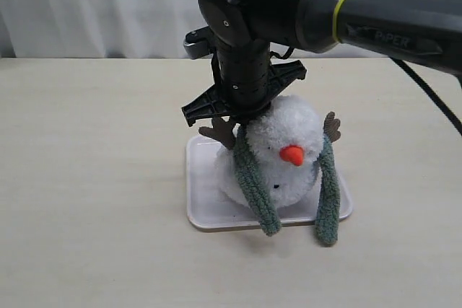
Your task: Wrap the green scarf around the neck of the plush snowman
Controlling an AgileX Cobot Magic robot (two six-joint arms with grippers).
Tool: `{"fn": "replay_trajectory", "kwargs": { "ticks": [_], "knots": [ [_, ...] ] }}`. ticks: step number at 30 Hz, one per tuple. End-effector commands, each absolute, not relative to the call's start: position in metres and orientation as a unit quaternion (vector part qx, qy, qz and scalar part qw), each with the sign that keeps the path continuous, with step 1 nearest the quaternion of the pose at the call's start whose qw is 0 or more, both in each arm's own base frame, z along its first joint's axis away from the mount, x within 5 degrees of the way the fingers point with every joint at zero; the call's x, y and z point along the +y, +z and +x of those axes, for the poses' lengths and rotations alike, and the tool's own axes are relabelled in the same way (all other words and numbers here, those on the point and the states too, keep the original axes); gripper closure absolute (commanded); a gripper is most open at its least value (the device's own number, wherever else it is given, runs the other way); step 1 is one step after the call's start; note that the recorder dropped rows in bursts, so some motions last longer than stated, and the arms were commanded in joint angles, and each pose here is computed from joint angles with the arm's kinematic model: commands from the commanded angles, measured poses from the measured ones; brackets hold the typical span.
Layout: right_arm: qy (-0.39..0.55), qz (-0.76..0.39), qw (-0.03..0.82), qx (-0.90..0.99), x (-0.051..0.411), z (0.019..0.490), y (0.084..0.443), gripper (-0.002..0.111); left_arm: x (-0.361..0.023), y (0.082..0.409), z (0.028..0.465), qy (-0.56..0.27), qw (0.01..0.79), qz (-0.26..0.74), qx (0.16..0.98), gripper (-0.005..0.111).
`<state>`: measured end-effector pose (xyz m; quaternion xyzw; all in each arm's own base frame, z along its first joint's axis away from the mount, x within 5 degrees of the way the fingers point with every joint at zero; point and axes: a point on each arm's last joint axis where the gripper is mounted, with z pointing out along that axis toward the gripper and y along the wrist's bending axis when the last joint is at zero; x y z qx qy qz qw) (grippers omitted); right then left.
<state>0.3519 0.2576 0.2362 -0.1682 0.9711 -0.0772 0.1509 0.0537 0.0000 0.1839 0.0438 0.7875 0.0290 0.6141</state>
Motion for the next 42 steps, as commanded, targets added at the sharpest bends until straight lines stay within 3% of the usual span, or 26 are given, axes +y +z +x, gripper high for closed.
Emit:
{"fn": "replay_trajectory", "kwargs": {
  "ticks": [1, 8, 13, 18, 20, 29, 37, 42],
  "knots": [
    [-0.077, -0.171, 0.15, 0.971, 0.258, 0.356, 0.231, 0.104, 0.0, 0.184, 0.054, 0.031, 0.619, 0.043, 0.784, 0.107],
    [-0.08, -0.18, 0.148, 0.969, 0.255, 0.351, 0.241, 0.104, 0.0, 0.184, 0.054, 0.031, 0.619, 0.043, 0.784, 0.107],
    [-0.045, -0.192, 0.18, 0.964, 0.253, 0.335, 0.282, 0.103, 0.0, 0.184, 0.054, 0.031, 0.619, 0.043, 0.784, 0.107],
    [-0.035, -0.188, 0.205, 0.96, 0.238, 0.318, 0.315, 0.076, 0.0, 0.184, 0.054, 0.031, 0.619, 0.043, 0.784, 0.107],
    [-0.05, -0.191, 0.208, 0.958, 0.225, 0.307, 0.319, 0.073, 0.0, 0.184, 0.054, 0.031, 0.619, 0.043, 0.784, 0.107],
    [-0.082, -0.136, 0.267, 0.95, 0.17, 0.269, 0.323, 0.074, 0.0, 0.184, 0.054, 0.031, 0.619, 0.043, 0.784, 0.107],
    [-0.093, -0.099, 0.255, 0.957, 0.119, 0.253, 0.303, 0.101, 0.0, 0.184, 0.054, 0.031, 0.619, 0.043, 0.784, 0.107],
    [-0.085, -0.103, 0.259, 0.957, 0.101, 0.243, 0.281, 0.101, 0.0, 0.184, 0.054, 0.031, 0.619, 0.043, 0.784, 0.107]
  ]
}}
